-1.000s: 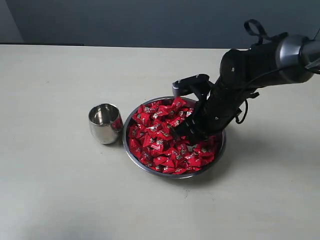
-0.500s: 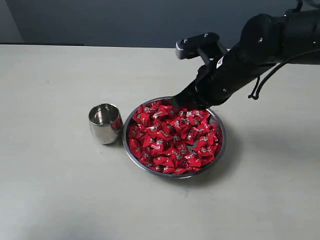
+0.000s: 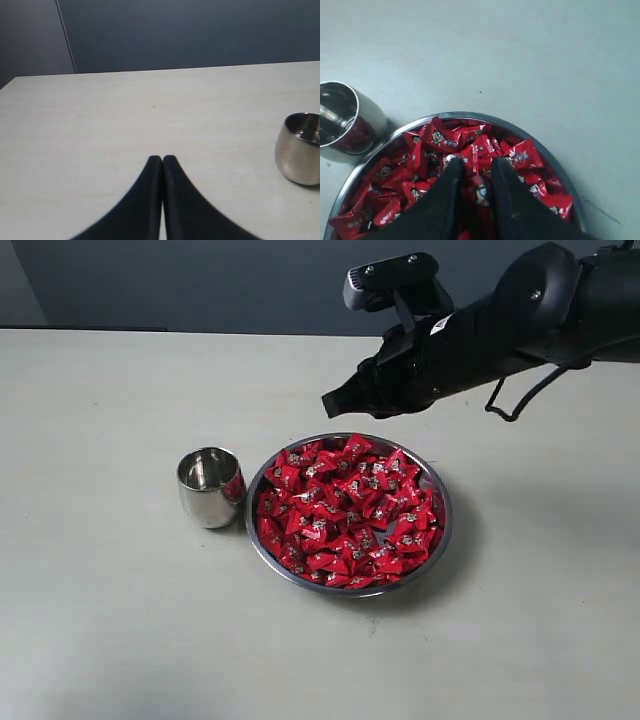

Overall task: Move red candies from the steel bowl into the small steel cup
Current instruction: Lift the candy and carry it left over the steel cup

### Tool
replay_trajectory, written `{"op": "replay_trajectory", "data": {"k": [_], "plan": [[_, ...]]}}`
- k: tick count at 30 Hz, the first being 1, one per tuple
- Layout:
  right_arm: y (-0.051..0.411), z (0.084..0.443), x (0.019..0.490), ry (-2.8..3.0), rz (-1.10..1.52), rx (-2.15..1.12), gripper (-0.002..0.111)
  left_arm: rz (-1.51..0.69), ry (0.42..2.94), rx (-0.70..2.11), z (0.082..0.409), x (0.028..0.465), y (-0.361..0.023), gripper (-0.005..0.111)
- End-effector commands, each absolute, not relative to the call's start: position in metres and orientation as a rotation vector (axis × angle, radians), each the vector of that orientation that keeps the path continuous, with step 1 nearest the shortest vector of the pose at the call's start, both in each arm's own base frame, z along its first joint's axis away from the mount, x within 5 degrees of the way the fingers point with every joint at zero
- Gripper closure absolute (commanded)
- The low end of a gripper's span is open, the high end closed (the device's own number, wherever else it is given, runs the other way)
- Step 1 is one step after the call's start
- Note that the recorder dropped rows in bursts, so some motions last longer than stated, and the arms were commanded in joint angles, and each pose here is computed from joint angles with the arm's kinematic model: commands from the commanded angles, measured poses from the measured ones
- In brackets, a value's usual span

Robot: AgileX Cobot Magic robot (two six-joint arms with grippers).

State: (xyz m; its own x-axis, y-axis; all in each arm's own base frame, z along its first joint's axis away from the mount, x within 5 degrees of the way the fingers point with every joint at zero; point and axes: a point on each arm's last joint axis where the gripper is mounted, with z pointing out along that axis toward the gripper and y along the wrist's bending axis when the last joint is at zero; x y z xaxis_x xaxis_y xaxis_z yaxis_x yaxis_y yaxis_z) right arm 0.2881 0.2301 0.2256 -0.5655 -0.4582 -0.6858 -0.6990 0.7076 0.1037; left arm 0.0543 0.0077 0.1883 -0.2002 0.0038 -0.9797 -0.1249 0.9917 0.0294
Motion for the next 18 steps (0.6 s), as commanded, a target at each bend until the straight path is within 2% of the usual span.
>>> {"op": "replay_trajectory", "data": {"k": [1, 5, 9, 18], "plan": [[0.240, 0.203, 0.292, 2.271, 0.557, -0.907, 0.109, 0.114, 1.767, -0.092, 0.187, 0.054, 0.008, 0.106], [0.256, 0.191, 0.296, 2.266, 0.698, -0.975, 0.109, 0.114, 1.767, -0.092, 0.187, 0.054, 0.008, 0.106], [0.272, 0.195, 0.305, 2.229, 0.822, -1.010, 0.109, 0.114, 1.767, -0.092, 0.187, 0.054, 0.008, 0.106], [0.309, 0.194, 0.309, 2.179, 0.921, -1.120, 0.109, 0.114, 1.767, -0.092, 0.187, 0.054, 0.008, 0.106]]}}
